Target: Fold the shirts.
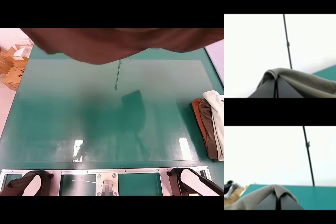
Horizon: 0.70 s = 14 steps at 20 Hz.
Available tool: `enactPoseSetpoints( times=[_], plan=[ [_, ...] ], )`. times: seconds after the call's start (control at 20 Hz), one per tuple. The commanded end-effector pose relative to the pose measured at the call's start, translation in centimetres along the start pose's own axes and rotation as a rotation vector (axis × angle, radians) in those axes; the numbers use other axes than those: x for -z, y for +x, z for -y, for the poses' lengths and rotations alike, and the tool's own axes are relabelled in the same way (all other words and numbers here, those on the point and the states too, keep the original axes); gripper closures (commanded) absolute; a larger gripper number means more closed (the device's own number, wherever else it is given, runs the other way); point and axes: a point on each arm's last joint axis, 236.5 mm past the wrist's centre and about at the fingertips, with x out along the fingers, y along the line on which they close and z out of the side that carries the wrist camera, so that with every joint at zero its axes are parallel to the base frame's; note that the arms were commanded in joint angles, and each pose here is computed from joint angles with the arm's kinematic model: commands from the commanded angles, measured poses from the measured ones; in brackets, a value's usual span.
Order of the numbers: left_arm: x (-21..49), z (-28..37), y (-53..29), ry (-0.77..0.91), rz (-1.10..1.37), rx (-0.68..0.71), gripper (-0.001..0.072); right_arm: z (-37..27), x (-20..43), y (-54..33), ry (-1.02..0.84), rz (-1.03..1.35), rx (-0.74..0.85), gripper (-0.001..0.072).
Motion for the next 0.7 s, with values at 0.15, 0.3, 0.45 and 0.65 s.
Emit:
enactPoseSetpoints(
  times=[0.15,0.3,0.45,0.65],
  plan=[
    [2.8,-4.7,-3.4,0.004,-0.149,-0.261,0.0689,-3.1,-1.4,-3.8,-0.081,0.064,0.051,0.0691],
    [9.7,-5.7,1.9,-0.114,-0.296,-0.185,0.0688,0.3,2.0,-1.7,0.022,-0.022,0.053,0.0691],
    [20.4,-4.6,7.5,-0.246,-0.523,-0.01,0.0688,3.5,10.5,2.7,0.135,-0.208,-0.015,0.069],
    [38.0,-2.5,12.2,-0.514,-0.808,0.161,0.0688,10.2,27.6,8.5,0.374,-0.441,0.051,0.069]
  ],
)
